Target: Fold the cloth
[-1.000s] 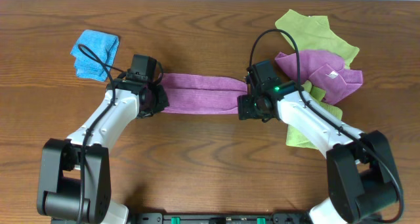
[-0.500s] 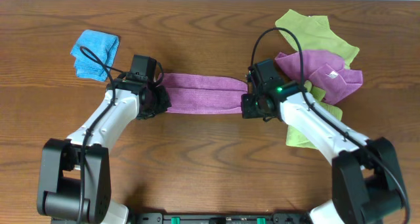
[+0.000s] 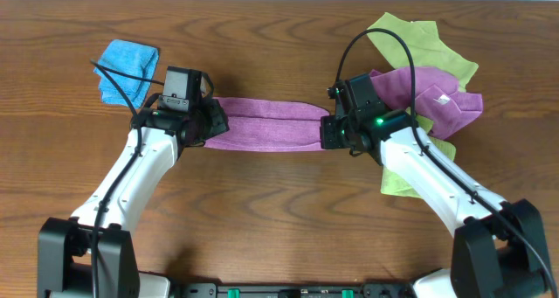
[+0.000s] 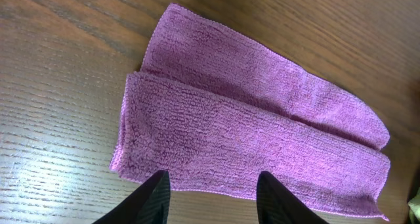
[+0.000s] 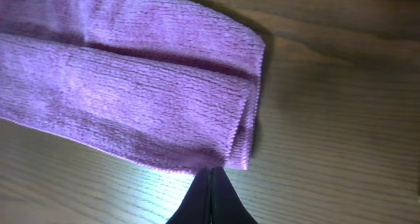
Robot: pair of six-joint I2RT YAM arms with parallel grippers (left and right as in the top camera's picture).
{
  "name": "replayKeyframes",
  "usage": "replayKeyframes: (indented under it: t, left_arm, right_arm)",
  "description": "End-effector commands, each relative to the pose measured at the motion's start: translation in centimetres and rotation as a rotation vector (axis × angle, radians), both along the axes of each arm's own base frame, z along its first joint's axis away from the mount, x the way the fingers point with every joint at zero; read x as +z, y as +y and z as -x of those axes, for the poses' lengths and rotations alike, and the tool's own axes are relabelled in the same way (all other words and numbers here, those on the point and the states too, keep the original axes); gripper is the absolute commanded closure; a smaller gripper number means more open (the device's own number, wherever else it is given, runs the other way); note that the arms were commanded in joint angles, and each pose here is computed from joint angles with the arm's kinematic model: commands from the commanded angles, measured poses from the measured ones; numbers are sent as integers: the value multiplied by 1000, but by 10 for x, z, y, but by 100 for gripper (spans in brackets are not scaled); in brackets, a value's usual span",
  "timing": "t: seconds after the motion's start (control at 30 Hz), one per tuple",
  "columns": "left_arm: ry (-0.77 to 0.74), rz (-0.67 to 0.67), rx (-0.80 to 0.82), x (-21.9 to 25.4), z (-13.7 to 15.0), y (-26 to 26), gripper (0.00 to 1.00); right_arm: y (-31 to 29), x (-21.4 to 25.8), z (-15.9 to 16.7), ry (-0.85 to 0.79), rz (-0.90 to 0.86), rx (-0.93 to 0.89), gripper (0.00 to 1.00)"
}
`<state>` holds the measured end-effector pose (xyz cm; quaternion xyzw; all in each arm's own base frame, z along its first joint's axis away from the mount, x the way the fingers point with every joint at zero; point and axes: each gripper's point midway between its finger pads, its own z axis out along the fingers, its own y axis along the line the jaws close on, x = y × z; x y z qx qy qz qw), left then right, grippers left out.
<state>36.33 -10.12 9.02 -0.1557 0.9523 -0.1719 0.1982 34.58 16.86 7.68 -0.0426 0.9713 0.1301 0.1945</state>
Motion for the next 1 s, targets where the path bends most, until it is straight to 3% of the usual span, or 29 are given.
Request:
replayKeyframes:
  t: [0.0,0.03,0.13,0.2,0.97]
  left_arm:
    - [-9,-17,7,2,-4,4,55]
    - [-12,-28,15,2,-5,7,59]
    - [-10,-48,25,-4,-8,10,85]
    - [18,-51,27,-15,-8,9,94]
    - [4,-33,21,-78,-44,-12,94]
  right_arm:
    - [11,12,-2,-12,-62,23,98]
    - [13,13,-3,-16,-74,28,99]
    - [21,15,-5,-23,-109,45,98]
    - [21,12,-6,-20,-111,46,99]
    - [27,-65,-49,-32,-73,-35,98]
